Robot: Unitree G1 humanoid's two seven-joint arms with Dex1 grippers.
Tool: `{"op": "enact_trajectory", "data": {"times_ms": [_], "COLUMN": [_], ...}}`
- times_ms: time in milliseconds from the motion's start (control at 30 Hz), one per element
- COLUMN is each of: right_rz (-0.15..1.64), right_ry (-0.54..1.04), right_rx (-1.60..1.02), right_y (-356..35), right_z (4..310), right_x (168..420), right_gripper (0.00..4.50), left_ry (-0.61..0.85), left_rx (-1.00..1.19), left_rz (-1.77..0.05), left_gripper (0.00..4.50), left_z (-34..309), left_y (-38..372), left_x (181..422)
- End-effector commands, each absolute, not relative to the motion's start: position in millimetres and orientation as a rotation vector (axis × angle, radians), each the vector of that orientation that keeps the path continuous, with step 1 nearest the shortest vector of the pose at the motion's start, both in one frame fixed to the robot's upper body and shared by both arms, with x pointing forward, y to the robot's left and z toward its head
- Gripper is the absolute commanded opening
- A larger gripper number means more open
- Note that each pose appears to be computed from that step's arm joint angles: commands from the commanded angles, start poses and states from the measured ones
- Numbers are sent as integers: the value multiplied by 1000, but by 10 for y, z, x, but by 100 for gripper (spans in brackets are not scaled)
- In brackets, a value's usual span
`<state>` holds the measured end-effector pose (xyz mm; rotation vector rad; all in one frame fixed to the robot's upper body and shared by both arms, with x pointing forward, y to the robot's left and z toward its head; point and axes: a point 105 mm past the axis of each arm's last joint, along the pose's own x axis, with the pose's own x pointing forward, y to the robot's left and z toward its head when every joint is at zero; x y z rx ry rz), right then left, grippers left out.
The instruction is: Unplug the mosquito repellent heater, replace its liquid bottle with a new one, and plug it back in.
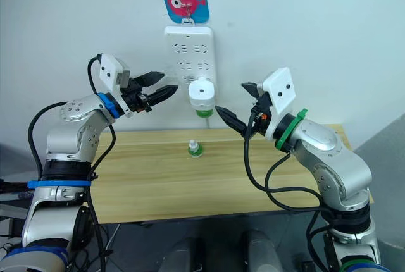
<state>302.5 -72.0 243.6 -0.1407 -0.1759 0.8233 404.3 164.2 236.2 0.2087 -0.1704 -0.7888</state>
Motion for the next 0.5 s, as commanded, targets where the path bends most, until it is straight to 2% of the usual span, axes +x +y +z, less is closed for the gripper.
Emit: {"op": "enact_trajectory", "data": {"times_ms": [33, 233, 500], "right_rz": [803, 761, 684], "right_ry": [-206, -189, -165], "right_rx": [-148, -149, -146], "right_y": [-739, -798, -894], "right_z": [2450, 2366, 2245], "right_x": [2964, 2956, 2969], "right_gripper": [450, 450, 450], "left_ry": [-214, -213, -219], "left_rx": [272, 297, 314], "left_rz": [-849, -926, -1084], "left_gripper": [295, 295, 295], "left_z": [2469, 2486, 2492], "left_y": [1489, 1309, 1040], "left_x": [4136, 4247, 4180]}}
